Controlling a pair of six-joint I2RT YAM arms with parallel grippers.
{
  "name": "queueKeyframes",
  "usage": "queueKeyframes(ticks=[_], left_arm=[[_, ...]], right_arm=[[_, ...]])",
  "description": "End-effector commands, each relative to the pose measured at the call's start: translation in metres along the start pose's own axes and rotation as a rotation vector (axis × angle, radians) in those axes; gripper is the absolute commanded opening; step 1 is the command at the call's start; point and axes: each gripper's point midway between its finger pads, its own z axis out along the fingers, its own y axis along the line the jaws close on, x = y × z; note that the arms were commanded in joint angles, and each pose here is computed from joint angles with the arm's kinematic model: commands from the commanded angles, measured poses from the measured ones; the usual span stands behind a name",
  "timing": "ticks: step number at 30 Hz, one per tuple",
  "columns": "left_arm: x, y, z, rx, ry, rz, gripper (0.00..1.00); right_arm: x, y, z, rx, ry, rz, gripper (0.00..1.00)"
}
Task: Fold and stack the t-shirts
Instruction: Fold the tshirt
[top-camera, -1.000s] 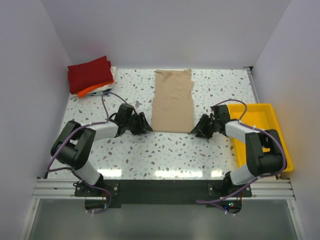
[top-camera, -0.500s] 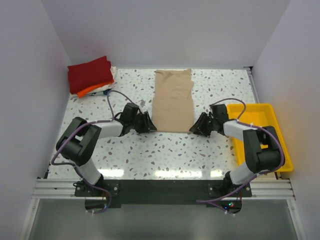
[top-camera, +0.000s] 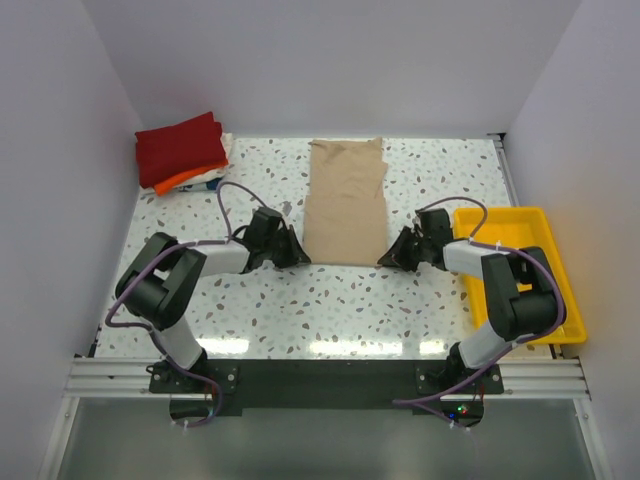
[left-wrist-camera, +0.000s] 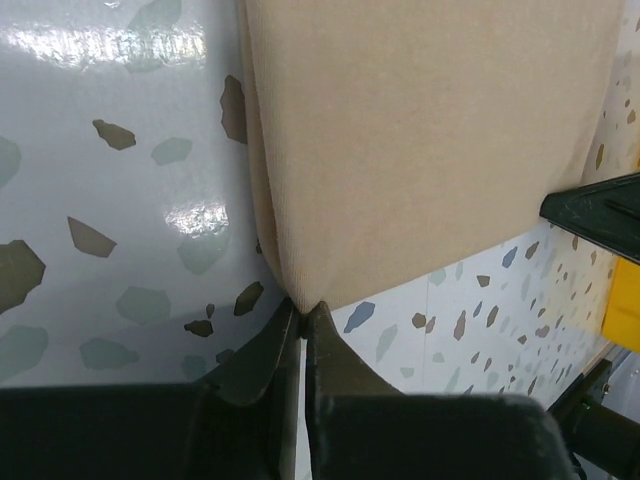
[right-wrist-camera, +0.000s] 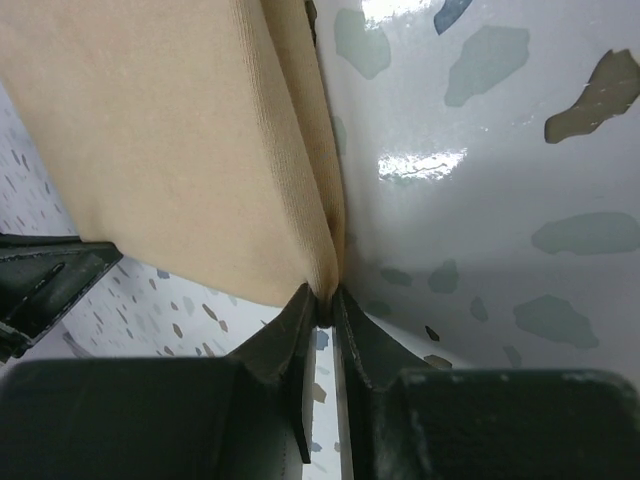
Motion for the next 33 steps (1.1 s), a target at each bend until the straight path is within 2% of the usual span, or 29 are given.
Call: queueKeyframes(ticks=[1, 3, 7, 13, 17, 23, 27, 33], left_arm=[[0.009, 0.009, -0.004, -0.055, 0.022, 0.001, 0.01], [0.010, 0.007, -0.009, -0.051, 0.016, 0.008, 0.00], [0.018, 0.003, -0.019, -0.046, 0.007, 0.014, 0.00], [0.044, -0.003, -0.042, -0.017, -0.008, 0.024, 0.00], [0.072, -0.009, -0.063, 0.012, -0.023, 0.029, 0.00], [0.111, -0.012, -0.094, 0.054, -0.048, -0.004, 0.00], [0.131, -0.014, -0.110, 0.078, -0.039, -0.024, 0.00], [0.133, -0.019, -0.122, 0.078, -0.092, -0.001, 0.00]], right_arm=[[0.008, -0.010, -0.001, 0.043, 0.019, -0.018, 0.12], [0.008, -0.008, -0.007, 0.042, 0.014, -0.032, 0.05], [0.016, -0.009, -0.019, 0.043, 0.016, -0.054, 0.01], [0.043, -0.018, -0.041, 0.029, 0.036, -0.065, 0.00], [0.058, -0.013, -0.067, -0.025, 0.002, -0.090, 0.00], [0.100, -0.029, -0.102, -0.021, 0.034, -0.095, 0.00], [0.113, -0.025, -0.124, -0.074, 0.000, -0.123, 0.01], [0.118, -0.022, -0.139, -0.087, -0.016, -0.156, 0.01]])
